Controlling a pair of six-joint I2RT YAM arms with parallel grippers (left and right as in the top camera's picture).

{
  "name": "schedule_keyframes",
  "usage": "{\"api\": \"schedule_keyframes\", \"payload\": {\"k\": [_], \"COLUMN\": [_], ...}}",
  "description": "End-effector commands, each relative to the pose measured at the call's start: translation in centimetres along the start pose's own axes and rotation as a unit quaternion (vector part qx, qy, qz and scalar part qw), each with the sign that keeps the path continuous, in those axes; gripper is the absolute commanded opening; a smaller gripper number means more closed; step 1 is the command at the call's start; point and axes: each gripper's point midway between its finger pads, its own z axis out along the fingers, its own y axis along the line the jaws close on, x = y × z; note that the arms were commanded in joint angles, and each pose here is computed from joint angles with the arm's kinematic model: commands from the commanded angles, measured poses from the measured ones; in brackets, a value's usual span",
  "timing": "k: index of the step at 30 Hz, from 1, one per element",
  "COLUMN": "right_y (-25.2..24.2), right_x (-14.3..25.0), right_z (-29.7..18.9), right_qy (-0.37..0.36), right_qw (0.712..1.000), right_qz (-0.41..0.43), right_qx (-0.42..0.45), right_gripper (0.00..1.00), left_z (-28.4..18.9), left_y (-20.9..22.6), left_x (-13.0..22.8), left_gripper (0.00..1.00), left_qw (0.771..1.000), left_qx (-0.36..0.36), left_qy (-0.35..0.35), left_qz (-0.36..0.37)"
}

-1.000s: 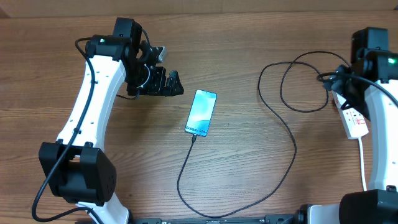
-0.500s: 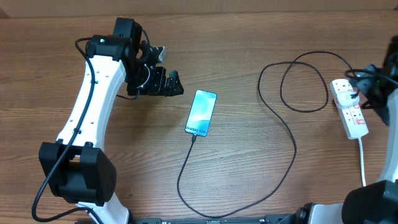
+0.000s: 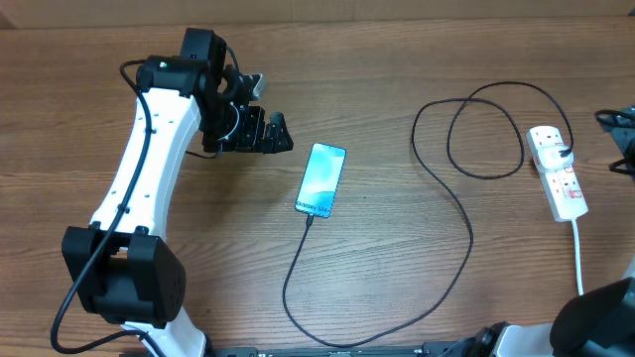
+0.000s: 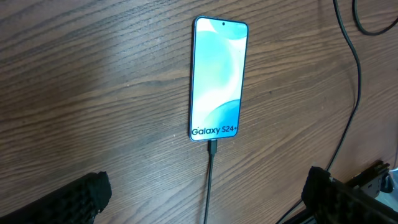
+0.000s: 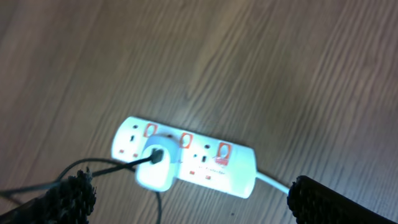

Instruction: Plug charger to phone and switch on socket

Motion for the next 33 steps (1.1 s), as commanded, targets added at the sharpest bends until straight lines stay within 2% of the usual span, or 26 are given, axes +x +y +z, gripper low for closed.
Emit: {"api": "schedule_keyframes", "payload": {"k": [1, 15, 25, 33], "right_y": [-1.6, -3.6, -4.4, -4.0], "right_x": [0.2, 4.1, 5.5, 5.5], "right_z": [2.5, 11.0, 14.2, 14.8], "right_qy": [0.022, 0.123, 0.15, 0.152], "right_qw": [0.999, 0.987, 0.981, 0.982], "right_qz": [0.012, -0.001, -0.003, -0.021], "right_qx": [0.028, 0.101, 0.121, 0.108], "right_gripper": [1.0, 1.0, 1.0, 1.0], "left_z": [-0.9, -0.9, -0.9, -0.9], "left_y": [-0.3, -0.3, -0.3, -0.3], "left_x": [-0.2, -0.2, -0.2, -0.2], "left_gripper": [0.99, 1.0, 1.0, 1.0], "left_qw": [1.0, 1.0, 1.0, 1.0], "left_qx": [-0.002, -0.002, -0.002, -0.002], "left_qy": [-0.014, -0.014, -0.015, -0.014], "left_qz": [0.004, 0.004, 0.004, 0.004]}}
